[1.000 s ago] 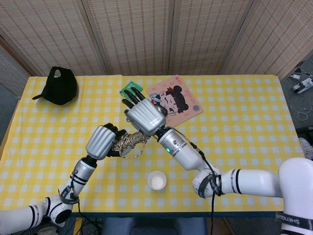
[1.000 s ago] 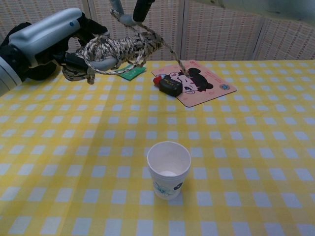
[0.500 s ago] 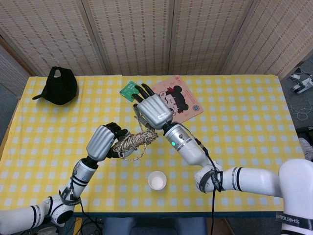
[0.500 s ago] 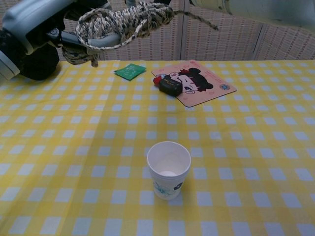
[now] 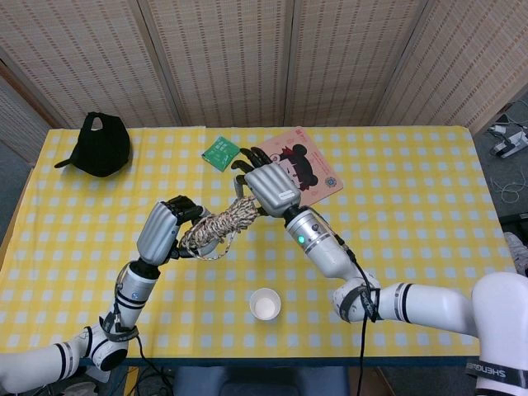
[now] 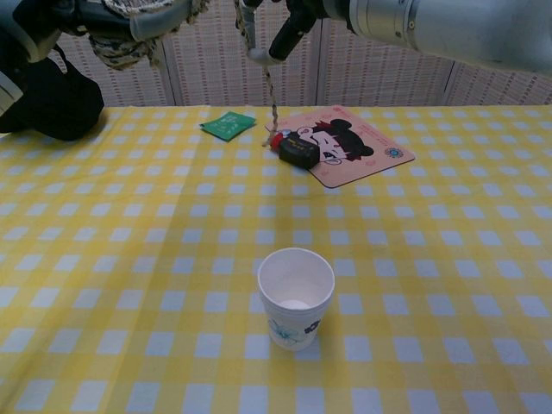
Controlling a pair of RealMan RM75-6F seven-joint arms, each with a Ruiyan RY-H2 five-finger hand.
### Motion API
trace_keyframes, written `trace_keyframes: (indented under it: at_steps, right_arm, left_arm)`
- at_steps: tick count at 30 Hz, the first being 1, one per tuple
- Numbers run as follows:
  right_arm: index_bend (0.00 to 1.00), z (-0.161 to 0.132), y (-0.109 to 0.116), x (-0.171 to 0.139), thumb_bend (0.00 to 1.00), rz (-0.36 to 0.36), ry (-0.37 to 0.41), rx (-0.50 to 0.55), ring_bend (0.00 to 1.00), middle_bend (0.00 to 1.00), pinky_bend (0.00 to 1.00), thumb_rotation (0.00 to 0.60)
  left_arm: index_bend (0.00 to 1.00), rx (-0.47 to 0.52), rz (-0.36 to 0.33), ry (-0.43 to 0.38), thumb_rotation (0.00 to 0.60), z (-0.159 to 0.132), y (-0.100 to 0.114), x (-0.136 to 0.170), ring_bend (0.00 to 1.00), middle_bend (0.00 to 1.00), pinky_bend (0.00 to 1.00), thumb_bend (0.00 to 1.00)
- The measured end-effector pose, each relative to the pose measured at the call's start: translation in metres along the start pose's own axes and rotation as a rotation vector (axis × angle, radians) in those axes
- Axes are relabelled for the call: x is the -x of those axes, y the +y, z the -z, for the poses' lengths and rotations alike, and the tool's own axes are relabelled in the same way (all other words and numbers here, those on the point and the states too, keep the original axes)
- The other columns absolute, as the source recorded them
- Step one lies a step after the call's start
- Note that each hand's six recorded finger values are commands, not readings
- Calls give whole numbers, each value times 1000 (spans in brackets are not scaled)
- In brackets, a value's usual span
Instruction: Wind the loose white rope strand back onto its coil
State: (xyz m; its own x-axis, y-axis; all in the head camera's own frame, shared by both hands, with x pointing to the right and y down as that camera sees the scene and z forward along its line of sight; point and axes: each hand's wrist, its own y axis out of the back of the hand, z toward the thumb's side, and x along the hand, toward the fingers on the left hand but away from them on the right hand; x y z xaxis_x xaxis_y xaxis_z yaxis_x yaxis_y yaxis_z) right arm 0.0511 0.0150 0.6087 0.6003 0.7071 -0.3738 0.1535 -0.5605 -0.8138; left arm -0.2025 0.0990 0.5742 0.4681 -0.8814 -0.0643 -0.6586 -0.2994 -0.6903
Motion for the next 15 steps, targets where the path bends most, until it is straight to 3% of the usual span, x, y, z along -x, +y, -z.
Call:
trace_keyframes:
  at_steps: [15]
  right_arm:
    - [615,-6,-27,-7,431,-41,43,22,0,229,0,600]
  left_arm:
    - [777,41,-56,79,551,8,10,-9,640,811,493,358]
